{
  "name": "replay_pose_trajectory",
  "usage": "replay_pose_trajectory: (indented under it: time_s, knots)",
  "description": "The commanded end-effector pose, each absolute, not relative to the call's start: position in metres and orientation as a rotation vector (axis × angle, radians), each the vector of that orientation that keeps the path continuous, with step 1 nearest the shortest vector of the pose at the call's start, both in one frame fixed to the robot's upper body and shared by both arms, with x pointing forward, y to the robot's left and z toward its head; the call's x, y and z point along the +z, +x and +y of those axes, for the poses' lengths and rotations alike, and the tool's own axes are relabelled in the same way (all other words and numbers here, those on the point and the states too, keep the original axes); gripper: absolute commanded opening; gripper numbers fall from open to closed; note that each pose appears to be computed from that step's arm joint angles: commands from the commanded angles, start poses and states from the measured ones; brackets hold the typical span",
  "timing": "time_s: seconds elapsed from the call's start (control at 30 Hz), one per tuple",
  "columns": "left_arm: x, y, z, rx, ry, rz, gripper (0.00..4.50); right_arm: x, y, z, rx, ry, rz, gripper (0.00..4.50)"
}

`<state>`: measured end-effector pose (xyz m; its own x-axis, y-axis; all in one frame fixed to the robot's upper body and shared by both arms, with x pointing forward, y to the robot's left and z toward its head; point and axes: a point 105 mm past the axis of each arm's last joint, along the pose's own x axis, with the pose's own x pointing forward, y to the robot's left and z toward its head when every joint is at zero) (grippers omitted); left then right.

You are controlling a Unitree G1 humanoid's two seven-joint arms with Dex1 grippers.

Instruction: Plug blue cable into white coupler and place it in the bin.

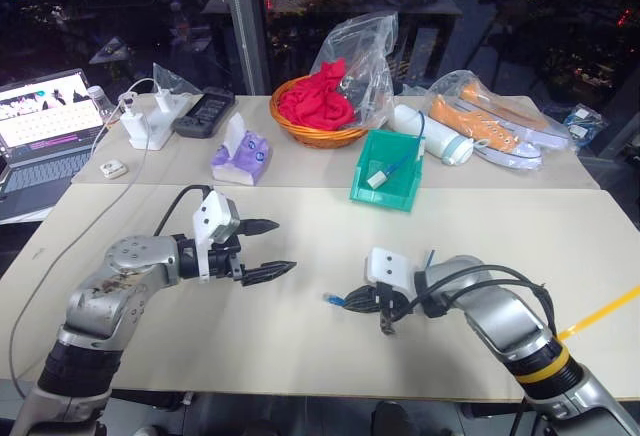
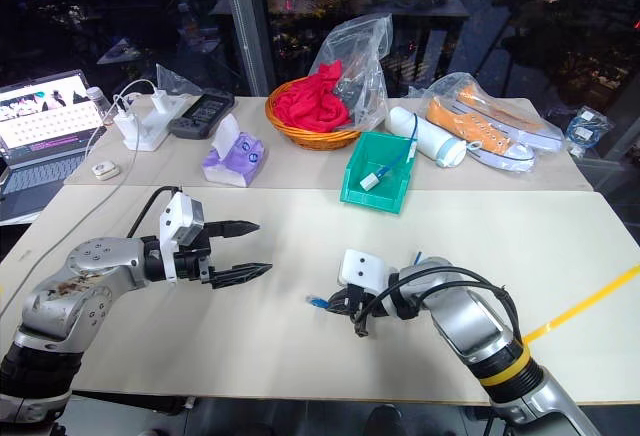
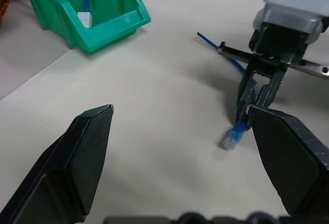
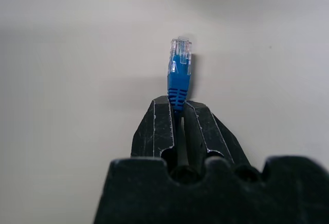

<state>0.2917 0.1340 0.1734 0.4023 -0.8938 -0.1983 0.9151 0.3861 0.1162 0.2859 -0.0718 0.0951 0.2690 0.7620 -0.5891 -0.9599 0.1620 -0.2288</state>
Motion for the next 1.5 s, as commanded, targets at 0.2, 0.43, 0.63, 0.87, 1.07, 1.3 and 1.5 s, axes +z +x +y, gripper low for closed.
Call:
replay_pose_trajectory:
  time_s: [0.2,0.43,0.63,0.87,1.07,1.3,1.5]
  knots:
    - [0.166,0.283,0.107,-1.329,0.283,0.118,4.5,0.119,0.283,-0.089,1.196,-0.56,0.342,3.82]
    - [0.125,0.296,0.088,-1.498,0.39,0.175,4.5,0.167,0.266,-0.109,1.125,-0.417,0.222,4.04]
    - [0.108,0.32,0.068,-1.58,0.442,0.152,4.5,0.176,0.261,-0.119,1.022,-0.336,0.197,4.04]
    - [0.09,0.322,0.062,-1.681,0.489,0.177,4.5,0.176,0.252,-0.125,0.946,-0.316,0.204,4.04]
    - [0.087,0.325,0.063,-1.702,0.51,0.188,3.47,0.175,0.25,-0.128,0.907,-0.31,0.21,4.08]
    - [0.086,0.326,0.061,-1.707,0.515,0.183,0.9,0.176,0.25,-0.129,0.895,-0.307,0.209,4.08]
    - [0.089,0.323,0.056,-1.724,0.466,0.171,0.08,0.175,0.252,-0.132,0.879,-0.317,0.22,4.08]
